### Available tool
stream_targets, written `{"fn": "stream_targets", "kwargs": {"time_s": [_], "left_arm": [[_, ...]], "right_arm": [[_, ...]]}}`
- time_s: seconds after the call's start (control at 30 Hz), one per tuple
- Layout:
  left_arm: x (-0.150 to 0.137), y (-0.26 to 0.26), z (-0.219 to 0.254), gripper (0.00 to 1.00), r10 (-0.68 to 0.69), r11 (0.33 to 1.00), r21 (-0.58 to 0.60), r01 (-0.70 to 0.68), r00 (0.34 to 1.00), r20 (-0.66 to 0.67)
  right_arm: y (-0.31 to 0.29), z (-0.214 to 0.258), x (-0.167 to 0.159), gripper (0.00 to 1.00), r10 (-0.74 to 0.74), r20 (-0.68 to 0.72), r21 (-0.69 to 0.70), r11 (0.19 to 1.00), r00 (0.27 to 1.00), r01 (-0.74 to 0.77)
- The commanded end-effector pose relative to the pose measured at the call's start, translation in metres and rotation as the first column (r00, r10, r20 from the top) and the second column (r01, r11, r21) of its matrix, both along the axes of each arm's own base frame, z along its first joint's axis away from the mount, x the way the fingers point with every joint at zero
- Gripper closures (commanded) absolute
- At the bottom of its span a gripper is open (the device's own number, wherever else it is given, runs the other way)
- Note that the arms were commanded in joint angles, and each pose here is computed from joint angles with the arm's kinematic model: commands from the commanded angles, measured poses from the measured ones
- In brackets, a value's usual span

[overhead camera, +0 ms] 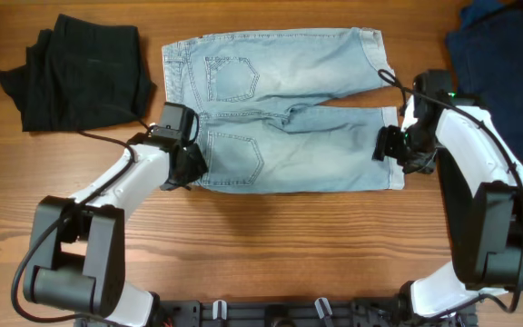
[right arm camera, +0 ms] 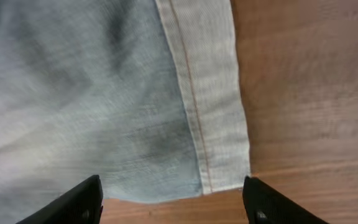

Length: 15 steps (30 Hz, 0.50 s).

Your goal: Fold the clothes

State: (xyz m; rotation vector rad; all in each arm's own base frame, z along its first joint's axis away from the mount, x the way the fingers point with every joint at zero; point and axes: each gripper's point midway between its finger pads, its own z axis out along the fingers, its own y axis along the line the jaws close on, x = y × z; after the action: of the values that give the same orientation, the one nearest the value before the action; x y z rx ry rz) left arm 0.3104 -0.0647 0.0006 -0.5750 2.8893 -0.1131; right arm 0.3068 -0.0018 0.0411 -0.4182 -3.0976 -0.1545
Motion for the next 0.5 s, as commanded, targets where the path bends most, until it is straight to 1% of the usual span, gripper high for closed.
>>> {"fn": "stream_targets", "kwargs": {"time_s": [0.0, 0.13, 0.27, 0.3, 0.33, 0.37, 0.47], "left_arm": [[0.001, 0.018, -0.008, 0.96, 0.037, 0.998, 0.046, -0.037, 0.999, -0.001], [0.005, 0.017, -0.007, 0.96, 0.037, 0.998, 0.041, -0.038, 0.999, 0.012], [0.006, 0.017, -0.007, 0.96, 0.037, 0.998, 0.040, -0.038, 0.999, 0.019], [0.006, 0.016, -0.007, 0.96, 0.037, 0.999, 0.037, -0.037, 0.999, 0.018], [0.006, 0.016, -0.007, 0.96, 0.036, 0.999, 0.033, -0.036, 0.999, 0.017], [0.006, 0.016, -0.007, 0.96, 0.035, 0.999, 0.034, -0.036, 0.999, 0.017], [0.007, 0.016, -0.006, 0.96, 0.036, 0.999, 0.033, -0.036, 0.999, 0.022]], "right_arm": [[0.008, -0.012, -0.014, 0.33, -0.003, -0.054, 0.032, 0.999, 0.999, 0.004], [0.011, -0.036, -0.031, 0.34, -0.004, -0.076, 0.039, 0.999, 0.997, 0.007], [0.022, -0.050, -0.041, 0.37, -0.022, -0.079, 0.096, 0.995, 0.997, 0.030], [0.022, -0.053, -0.044, 0.43, -0.028, -0.086, 0.094, 0.995, 0.996, 0.036], [0.020, -0.055, -0.046, 0.54, -0.031, -0.088, 0.085, 0.996, 0.996, 0.038], [0.018, -0.056, -0.045, 0.67, -0.049, -0.087, 0.072, 0.996, 0.995, 0.055], [0.018, -0.055, -0.036, 0.96, -0.096, -0.056, 0.071, 0.992, 0.994, 0.100]]}}
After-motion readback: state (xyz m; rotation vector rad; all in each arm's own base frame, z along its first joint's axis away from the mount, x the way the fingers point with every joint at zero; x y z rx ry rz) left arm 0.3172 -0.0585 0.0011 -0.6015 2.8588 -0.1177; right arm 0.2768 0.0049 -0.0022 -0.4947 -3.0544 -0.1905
